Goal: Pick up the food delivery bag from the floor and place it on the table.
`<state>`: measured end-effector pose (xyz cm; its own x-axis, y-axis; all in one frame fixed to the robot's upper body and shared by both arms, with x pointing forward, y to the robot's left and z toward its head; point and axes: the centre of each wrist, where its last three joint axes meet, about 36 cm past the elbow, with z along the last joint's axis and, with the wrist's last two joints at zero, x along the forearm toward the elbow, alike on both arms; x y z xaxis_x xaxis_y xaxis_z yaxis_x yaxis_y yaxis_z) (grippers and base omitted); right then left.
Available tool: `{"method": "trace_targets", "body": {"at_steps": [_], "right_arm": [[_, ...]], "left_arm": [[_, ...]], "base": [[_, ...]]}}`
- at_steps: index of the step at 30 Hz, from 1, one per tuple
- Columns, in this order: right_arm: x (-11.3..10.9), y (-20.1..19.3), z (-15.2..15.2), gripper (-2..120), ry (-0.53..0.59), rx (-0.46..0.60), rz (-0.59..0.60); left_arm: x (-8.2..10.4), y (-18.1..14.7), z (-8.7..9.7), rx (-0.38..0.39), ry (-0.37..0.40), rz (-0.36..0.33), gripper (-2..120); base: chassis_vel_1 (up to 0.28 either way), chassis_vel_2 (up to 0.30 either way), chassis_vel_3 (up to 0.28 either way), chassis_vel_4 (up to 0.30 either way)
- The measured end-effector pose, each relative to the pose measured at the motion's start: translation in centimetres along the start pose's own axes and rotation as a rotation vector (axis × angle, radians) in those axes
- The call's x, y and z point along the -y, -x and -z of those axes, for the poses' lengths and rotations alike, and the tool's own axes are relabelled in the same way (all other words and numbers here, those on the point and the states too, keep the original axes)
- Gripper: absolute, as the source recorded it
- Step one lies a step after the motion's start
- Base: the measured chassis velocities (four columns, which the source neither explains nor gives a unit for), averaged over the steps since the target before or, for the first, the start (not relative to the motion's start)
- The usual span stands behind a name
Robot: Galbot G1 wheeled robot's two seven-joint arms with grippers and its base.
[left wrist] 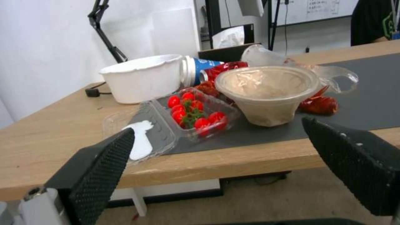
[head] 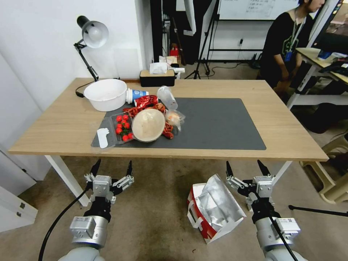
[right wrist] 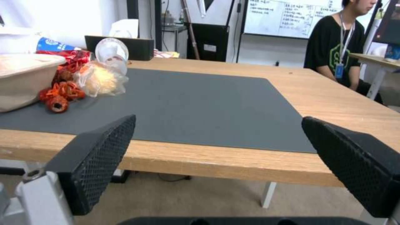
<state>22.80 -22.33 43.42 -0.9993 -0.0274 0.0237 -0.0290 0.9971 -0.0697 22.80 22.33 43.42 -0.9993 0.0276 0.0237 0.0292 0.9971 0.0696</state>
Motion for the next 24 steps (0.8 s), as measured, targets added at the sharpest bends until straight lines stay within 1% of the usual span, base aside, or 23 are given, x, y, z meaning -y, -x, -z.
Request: {"method": "trace_targets", "body": {"at_steps": [21, 24], "right_arm": [[0.0, 0.0, 0.0, 100, 0.0, 0.0, 0.0], [0.09, 0.09, 0.15, 100, 0.004, -0.006, -0.003]], "left_arm": [[0.0, 0.0, 0.0, 0.0, 0.0, 0.0, 100], [-0.03, 0.15, 0.11, -0.005, -0.013, 0.002, 100]], "base": [[0.0, 0.0, 0.0, 0.0], [0.0, 0.0, 0.0, 0.0]]}}
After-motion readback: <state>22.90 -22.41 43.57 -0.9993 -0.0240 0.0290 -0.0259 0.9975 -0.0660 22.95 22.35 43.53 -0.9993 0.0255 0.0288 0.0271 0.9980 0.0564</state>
